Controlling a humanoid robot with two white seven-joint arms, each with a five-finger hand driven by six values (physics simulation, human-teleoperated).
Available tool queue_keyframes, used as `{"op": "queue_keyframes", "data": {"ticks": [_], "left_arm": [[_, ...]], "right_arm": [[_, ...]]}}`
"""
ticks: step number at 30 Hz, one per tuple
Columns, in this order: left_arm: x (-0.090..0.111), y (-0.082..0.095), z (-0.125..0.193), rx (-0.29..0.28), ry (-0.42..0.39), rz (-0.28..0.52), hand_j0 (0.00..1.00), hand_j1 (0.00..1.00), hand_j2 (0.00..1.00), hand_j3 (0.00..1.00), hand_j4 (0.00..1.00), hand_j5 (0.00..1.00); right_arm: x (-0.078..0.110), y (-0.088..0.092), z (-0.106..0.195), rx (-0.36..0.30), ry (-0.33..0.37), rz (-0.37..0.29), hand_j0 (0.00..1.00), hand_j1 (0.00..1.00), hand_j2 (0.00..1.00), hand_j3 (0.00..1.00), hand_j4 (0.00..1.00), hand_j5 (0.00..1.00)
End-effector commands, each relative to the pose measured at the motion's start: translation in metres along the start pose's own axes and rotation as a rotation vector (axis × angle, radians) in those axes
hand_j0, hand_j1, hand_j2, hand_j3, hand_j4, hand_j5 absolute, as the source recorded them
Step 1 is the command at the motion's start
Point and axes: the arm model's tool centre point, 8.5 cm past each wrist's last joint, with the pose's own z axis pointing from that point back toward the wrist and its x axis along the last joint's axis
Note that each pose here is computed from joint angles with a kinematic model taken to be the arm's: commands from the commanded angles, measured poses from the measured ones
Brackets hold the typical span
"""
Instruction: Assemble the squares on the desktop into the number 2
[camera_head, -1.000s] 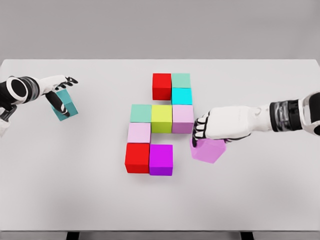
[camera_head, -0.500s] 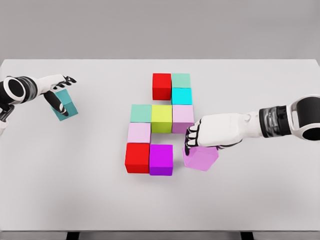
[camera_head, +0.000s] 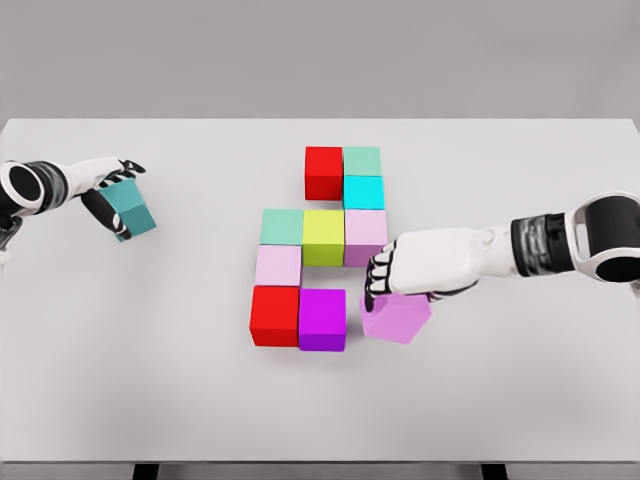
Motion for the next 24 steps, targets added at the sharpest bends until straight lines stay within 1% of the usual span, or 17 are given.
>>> {"op": "queue_keyframes", "data": {"ticks": [1,5,11,13,14,15,16,17,18,19,21,22,23,24], "left_arm": [[-0.001,0.001,0.000,0.003,0.000,-0.002,1.00,1.00,1.00,1.00,1.00,1.00],[-0.004,0.003,0.002,0.007,0.009,-0.003,1.00,1.00,1.00,1.00,1.00,1.00],[-0.005,0.002,0.002,0.006,0.009,-0.003,1.00,1.00,1.00,1.00,1.00,1.00],[-0.005,0.003,0.002,0.007,0.011,-0.003,1.00,1.00,1.00,1.00,1.00,1.00],[-0.007,0.004,0.003,0.009,0.015,-0.003,1.00,1.00,1.00,1.00,1.00,1.00],[-0.009,0.000,0.001,0.002,0.018,-0.003,1.00,1.00,1.00,1.00,1.00,1.00],[-0.009,0.000,0.001,0.000,0.019,-0.003,0.98,0.98,0.98,0.98,0.98,0.98],[-0.009,0.000,0.001,0.000,0.019,-0.003,0.97,0.97,0.97,0.97,0.97,0.97],[-0.009,0.000,0.001,0.000,0.019,-0.003,0.96,0.96,0.96,0.96,0.96,0.96],[-0.009,0.000,0.001,0.001,0.018,-0.003,0.94,0.94,0.94,0.94,0.94,0.94],[-0.009,0.000,0.002,0.002,0.017,-0.002,0.91,0.91,0.91,0.91,0.91,0.91],[-0.009,0.000,0.002,0.003,0.017,-0.001,0.89,0.89,0.89,0.89,0.89,0.89],[-0.009,0.002,0.003,0.007,0.015,0.003,0.88,0.88,0.88,0.88,0.88,0.88],[-0.010,0.002,0.003,0.007,0.016,0.004,0.86,0.86,0.86,0.86,0.86,0.86]], "right_arm": [[-0.002,-0.001,-0.001,-0.005,0.021,-0.021,0.61,0.61,0.61,0.61,0.61,0.61],[-0.002,-0.001,-0.001,-0.005,0.022,-0.023,0.62,0.62,0.62,0.62,0.62,0.62],[-0.001,-0.002,-0.004,-0.008,0.014,-0.020,0.63,0.63,0.63,0.63,0.63,0.63],[-0.001,-0.002,-0.004,-0.008,0.011,-0.017,0.66,0.66,0.66,0.66,0.66,0.66],[0.000,-0.002,-0.005,-0.010,0.006,-0.015,0.66,0.66,0.66,0.66,0.66,0.66],[0.000,-0.003,-0.006,-0.011,0.004,-0.013,0.66,0.66,0.66,0.66,0.66,0.66],[0.000,-0.002,-0.005,-0.010,0.004,-0.013,0.69,0.69,0.69,0.69,0.69,0.69],[0.000,-0.002,-0.005,-0.009,0.002,-0.010,0.80,0.80,0.80,0.80,0.80,0.80],[0.001,-0.003,-0.005,-0.011,-0.003,-0.004,1.00,1.00,1.00,1.00,1.00,1.00],[0.001,-0.003,-0.003,-0.009,-0.005,0.002,1.00,1.00,1.00,1.00,1.00,1.00],[-0.003,-0.002,0.008,-0.001,0.019,0.006,1.00,1.00,1.00,1.00,1.00,1.00],[-0.008,-0.003,0.020,-0.001,0.051,0.010,1.00,1.00,1.00,1.00,1.00,1.00],[-0.016,-0.012,0.041,-0.020,0.104,0.026,1.00,1.00,1.00,1.00,1.00,1.00],[-0.028,-0.029,0.086,-0.061,0.201,0.063,1.00,1.00,1.00,1.00,1.00,1.00]]}}
